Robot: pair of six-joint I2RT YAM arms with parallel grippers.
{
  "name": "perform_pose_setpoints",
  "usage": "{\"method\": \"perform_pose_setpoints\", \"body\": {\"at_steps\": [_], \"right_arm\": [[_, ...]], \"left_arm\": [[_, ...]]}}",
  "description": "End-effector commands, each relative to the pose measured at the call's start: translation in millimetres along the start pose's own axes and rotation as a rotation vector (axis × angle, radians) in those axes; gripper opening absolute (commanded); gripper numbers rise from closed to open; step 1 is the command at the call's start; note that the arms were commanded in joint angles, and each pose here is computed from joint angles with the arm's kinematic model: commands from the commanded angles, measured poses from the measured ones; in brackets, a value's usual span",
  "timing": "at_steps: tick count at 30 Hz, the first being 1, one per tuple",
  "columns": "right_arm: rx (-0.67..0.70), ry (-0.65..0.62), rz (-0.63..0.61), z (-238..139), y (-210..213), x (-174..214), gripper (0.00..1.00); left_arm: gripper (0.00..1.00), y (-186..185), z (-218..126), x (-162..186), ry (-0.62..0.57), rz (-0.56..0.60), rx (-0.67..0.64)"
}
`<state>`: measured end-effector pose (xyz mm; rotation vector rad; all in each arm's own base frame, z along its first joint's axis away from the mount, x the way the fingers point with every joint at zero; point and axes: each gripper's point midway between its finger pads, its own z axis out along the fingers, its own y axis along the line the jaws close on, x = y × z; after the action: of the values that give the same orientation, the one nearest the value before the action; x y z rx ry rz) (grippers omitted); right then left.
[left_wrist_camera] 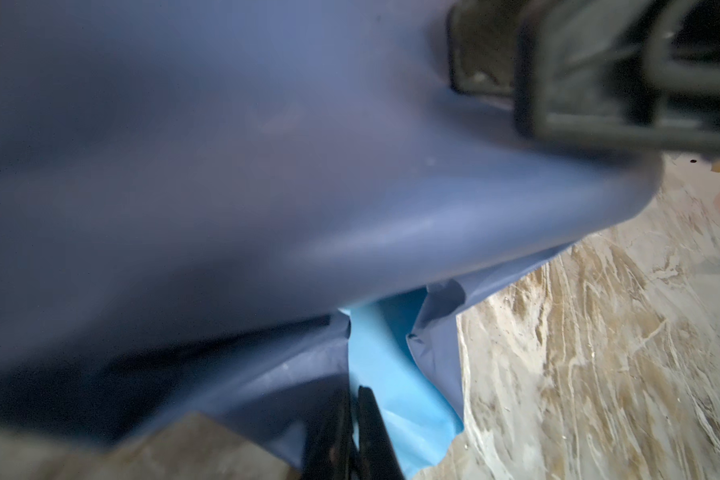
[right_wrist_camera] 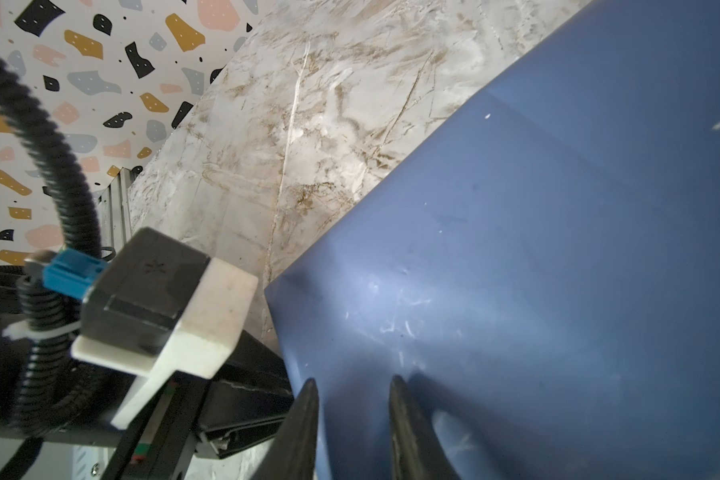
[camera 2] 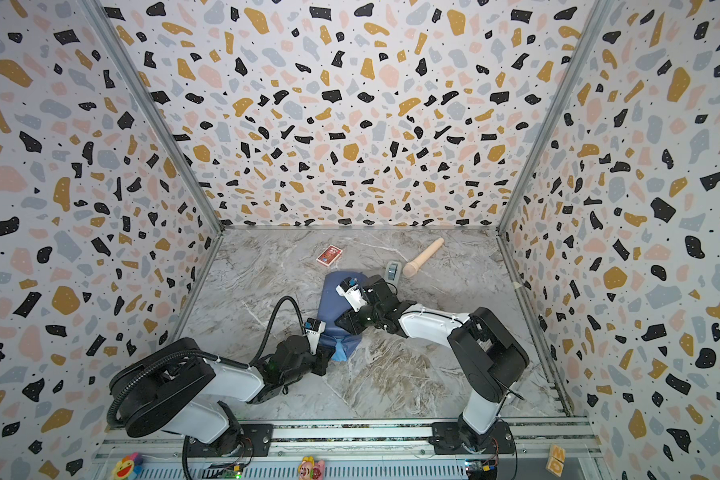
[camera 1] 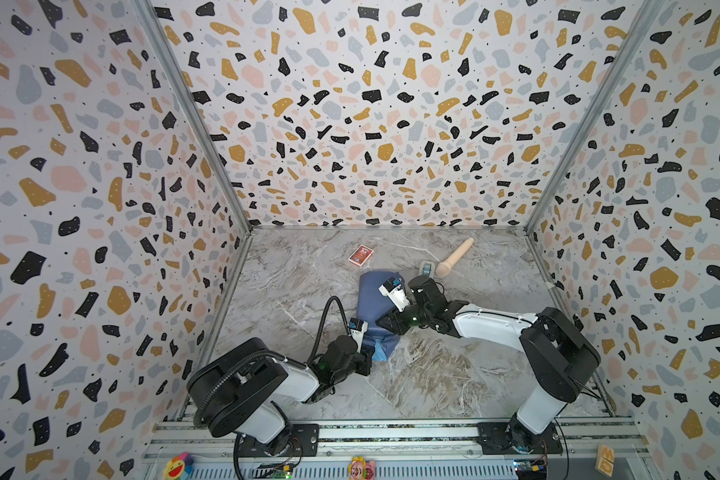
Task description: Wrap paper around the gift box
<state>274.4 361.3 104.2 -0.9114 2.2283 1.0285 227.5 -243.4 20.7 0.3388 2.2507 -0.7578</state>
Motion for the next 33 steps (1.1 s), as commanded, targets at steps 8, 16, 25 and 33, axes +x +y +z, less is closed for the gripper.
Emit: {"method": "perform_pose_setpoints", "body": {"at_steps": [8,16,25,33], "right_arm": [[0.056,0.072,0.037,-1,-9,4,0.33],[0.044,-0.053,-0.041,-33,19,-60,0.44],[0.184,-0.074,0.064,-76,5,1,0.52],[0.200,-0.057,0.138,-76,-7,45,0.58]], "left_arm": [[0.31,-21,-17,-30,-0.088,0.008,0.057],[0.51,0,-52,-60,-0.177,-0.043,0.004],[0.70,36,-66,-110,-0.258,-0.237,-0.029],[0.72,23,-20,-118,-0.132,-0.209,0.036]]}}
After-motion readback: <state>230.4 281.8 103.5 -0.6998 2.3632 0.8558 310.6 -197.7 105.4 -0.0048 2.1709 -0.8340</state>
